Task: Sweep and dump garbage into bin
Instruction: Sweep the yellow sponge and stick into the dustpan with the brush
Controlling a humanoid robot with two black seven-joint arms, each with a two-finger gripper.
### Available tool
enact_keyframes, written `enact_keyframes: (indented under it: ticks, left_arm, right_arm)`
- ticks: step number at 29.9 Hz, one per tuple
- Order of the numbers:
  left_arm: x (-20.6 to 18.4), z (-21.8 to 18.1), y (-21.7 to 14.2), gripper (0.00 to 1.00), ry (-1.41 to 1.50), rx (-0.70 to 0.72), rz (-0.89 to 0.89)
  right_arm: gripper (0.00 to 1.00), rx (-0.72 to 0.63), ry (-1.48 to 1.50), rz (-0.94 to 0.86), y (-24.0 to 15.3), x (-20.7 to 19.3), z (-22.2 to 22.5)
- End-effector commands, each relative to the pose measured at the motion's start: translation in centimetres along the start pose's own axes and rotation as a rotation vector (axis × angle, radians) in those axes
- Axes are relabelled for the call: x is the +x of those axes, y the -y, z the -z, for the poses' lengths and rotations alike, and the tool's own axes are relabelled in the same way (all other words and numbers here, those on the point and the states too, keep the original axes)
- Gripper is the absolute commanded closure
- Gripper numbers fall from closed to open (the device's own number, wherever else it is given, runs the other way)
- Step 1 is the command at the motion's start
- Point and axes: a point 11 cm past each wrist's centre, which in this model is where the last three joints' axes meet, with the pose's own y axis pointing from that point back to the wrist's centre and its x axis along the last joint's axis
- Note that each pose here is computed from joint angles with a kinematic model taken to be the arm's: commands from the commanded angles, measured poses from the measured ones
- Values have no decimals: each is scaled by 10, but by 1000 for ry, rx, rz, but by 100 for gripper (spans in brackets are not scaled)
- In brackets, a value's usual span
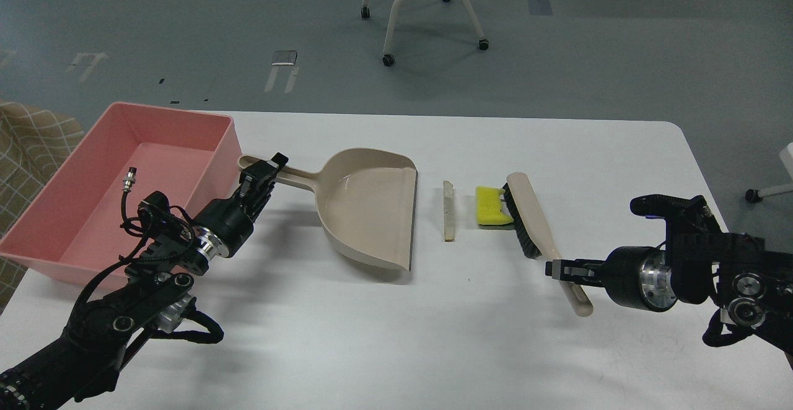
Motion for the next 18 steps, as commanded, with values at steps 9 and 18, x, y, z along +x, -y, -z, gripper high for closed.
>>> enact_keyframes:
  ticks: [9, 18]
  left_arm:
    - [-4, 5, -2, 100, -9, 10, -1]
    - [-6, 6, -2, 100, -14, 12, -1]
  right_arm:
    - [100, 124, -23, 19, 34, 8, 59]
    - [100, 263, -19, 29, 53, 10, 117]
